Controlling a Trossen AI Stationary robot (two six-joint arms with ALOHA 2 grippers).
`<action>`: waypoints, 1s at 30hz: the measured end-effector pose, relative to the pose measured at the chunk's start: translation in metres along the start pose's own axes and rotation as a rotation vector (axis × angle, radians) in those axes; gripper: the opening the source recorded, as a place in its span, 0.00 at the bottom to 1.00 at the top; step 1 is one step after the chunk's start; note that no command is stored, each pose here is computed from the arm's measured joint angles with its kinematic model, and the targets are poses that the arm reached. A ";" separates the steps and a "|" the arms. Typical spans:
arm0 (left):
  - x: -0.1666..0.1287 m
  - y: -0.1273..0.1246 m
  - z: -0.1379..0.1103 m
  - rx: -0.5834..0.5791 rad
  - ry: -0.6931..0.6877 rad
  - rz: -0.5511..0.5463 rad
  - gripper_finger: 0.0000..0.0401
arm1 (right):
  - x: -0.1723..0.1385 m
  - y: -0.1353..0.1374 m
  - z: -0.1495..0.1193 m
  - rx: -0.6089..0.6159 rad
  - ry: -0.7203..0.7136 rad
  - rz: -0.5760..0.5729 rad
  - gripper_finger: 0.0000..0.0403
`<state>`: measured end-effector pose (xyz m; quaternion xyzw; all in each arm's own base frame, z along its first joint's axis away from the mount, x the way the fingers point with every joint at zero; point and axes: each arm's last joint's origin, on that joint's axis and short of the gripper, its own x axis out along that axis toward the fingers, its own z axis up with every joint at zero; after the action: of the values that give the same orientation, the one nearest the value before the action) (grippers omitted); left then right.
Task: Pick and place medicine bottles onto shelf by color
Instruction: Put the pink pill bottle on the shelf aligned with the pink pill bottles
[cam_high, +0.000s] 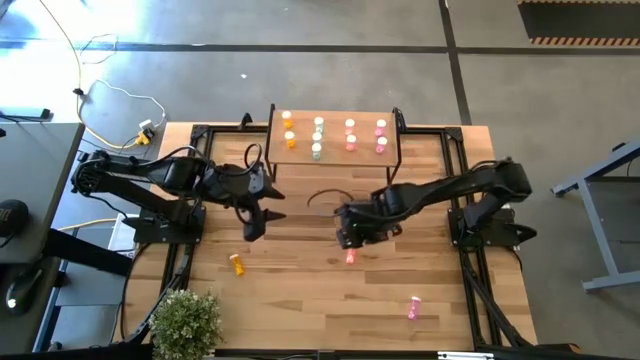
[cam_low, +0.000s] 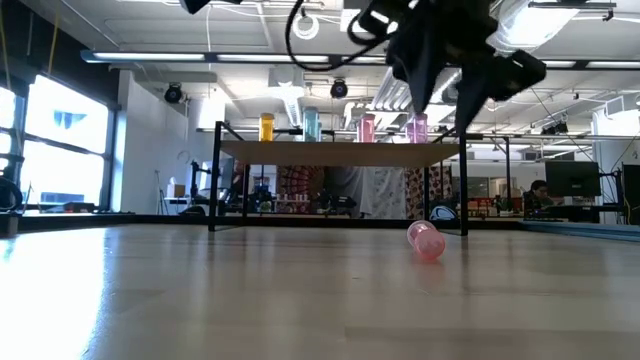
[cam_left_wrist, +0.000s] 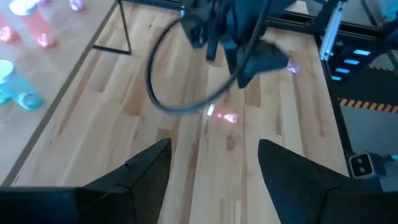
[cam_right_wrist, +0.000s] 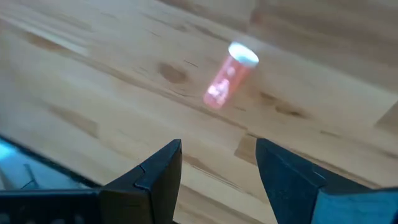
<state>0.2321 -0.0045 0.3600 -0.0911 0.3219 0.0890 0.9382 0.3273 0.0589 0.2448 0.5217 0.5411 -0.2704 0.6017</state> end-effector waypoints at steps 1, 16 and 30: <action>0.000 0.000 0.000 0.003 0.001 -0.005 0.57 | 0.007 0.001 -0.001 0.011 0.008 -0.018 0.49; 0.000 0.000 -0.001 0.039 0.009 -0.011 0.57 | 0.068 0.014 -0.012 0.144 -0.123 -0.078 0.49; 0.000 -0.001 -0.001 0.042 0.018 -0.031 0.57 | 0.109 0.010 -0.015 0.221 -0.203 -0.156 0.49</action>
<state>0.2319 -0.0054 0.3590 -0.0771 0.3307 0.0668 0.9382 0.3598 0.1015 0.1485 0.5111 0.4832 -0.4253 0.5695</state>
